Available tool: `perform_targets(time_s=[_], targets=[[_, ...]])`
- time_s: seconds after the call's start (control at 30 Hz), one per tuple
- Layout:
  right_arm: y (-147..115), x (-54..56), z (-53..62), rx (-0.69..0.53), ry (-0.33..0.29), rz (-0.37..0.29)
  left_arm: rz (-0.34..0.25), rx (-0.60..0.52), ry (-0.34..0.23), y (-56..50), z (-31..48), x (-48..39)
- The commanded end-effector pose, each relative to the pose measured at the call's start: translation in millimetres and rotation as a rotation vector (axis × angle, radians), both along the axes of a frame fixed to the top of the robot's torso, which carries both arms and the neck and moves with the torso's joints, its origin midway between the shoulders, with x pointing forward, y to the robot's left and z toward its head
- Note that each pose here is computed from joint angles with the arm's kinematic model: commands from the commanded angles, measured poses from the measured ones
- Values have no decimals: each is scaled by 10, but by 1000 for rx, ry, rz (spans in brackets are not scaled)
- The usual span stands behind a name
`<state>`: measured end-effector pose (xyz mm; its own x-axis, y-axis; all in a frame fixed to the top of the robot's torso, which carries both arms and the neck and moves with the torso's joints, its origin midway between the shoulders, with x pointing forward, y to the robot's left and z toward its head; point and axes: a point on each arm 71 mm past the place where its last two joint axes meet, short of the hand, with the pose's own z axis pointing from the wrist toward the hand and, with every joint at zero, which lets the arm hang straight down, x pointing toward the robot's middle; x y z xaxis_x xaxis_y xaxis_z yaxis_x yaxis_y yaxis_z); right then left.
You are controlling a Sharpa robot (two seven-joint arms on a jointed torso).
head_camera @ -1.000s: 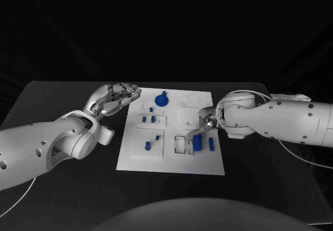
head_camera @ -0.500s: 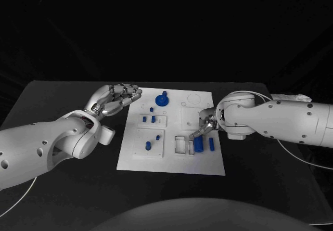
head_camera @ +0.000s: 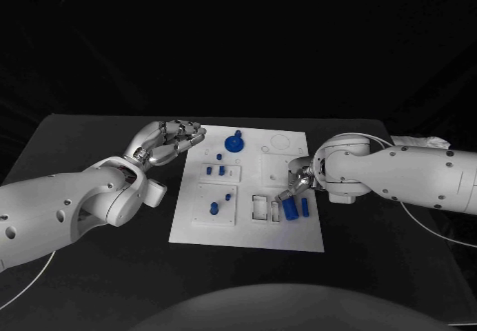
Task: Assemble the parts on the task board
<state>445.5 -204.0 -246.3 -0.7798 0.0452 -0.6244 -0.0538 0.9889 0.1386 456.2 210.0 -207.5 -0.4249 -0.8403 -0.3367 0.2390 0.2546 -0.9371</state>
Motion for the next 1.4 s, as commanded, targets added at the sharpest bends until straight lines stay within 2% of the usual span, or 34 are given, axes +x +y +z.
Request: perform_targets(time_s=[0.03, 0.33, 0.5, 0.8, 1.4], targets=[[-14, -8, 6, 37, 16, -38, -17, -1, 0, -17, 2, -7], [-7, 19, 153, 106, 36, -85, -15, 1, 3, -13, -3, 0], [34, 31, 194, 144, 67, -105, -15, 2, 5, -13, -6, 2], [186, 60, 203, 185, 128, -118, -13, 4, 9, -9, -11, 6], [456, 108, 171, 181, 148, -83, -29, 4, 13, -36, -12, -6]])
